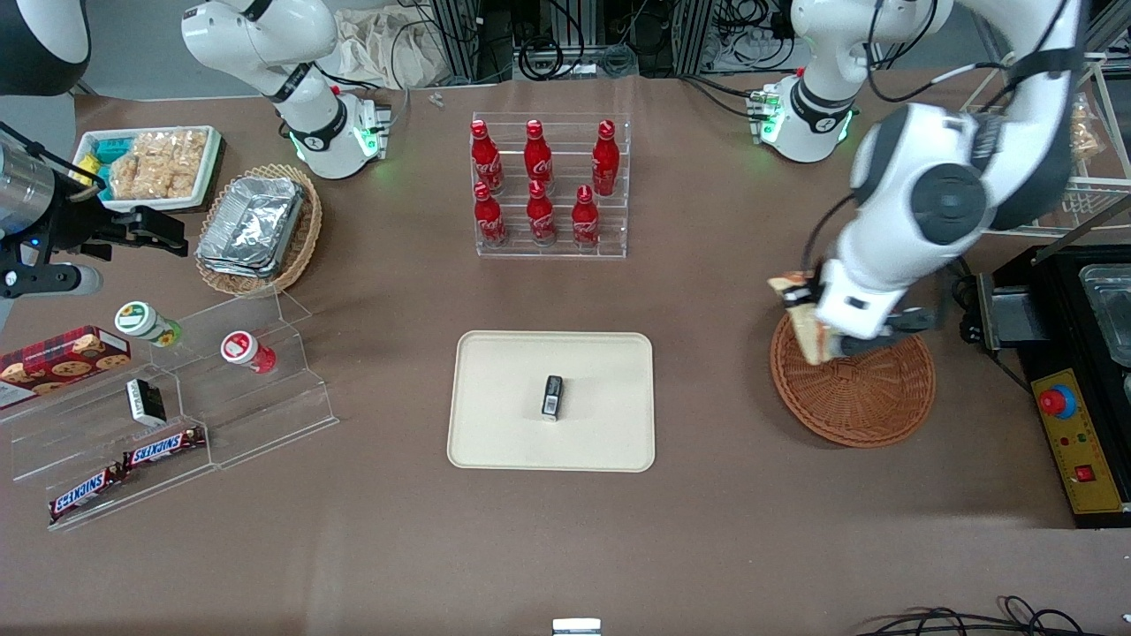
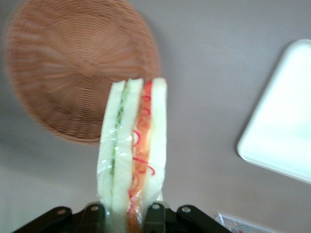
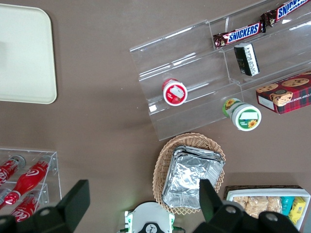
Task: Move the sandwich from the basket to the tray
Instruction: 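Lift the sandwich with the left gripper and carry it toward the white tray, then lower the sandwich onto the tray beside the black box and open the left gripper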
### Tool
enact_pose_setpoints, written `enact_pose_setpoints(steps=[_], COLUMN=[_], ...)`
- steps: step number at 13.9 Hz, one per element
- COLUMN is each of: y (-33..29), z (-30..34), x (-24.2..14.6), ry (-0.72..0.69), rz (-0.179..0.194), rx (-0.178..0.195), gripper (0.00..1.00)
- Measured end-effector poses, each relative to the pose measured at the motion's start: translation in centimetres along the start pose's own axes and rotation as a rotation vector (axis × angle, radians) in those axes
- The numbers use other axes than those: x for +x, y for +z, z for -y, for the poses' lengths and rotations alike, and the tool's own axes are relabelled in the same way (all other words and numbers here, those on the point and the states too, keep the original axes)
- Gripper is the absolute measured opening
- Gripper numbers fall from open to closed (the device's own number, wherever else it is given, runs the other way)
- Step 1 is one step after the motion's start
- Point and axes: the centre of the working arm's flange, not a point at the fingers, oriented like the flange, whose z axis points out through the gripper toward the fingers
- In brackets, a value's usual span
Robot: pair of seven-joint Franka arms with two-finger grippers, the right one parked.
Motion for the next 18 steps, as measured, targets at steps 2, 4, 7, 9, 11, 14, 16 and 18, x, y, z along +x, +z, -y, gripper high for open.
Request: enact_pose_setpoints(steps=[2, 4, 7, 9, 11, 14, 16, 18], y=[1.7, 3.2, 5.0, 6.7, 8.9, 13.3, 15.6, 17.9], z=[-5.5, -9.3, -12.6, -14.9, -17.0, -18.8, -19.5, -19.9], x=[-0.9, -1.3, -2.0, -2.6, -2.7, -2.7, -2.1, -1.4], ry=[0.086, 0.144, 0.220, 0.229, 0.197, 0.191, 0.196, 0.222], rz=[-0.036, -0.034, -0.028, -0.038, -0.047, -0.096, -0.130, -0.163], rx=[-0.078, -0.132, -0.124, -0.140, -0.167, -0.135, -0.156, -0.185], gripper=[0.20, 0.20, 0.20, 0.20, 0.20, 0.20, 0.20, 0.20])
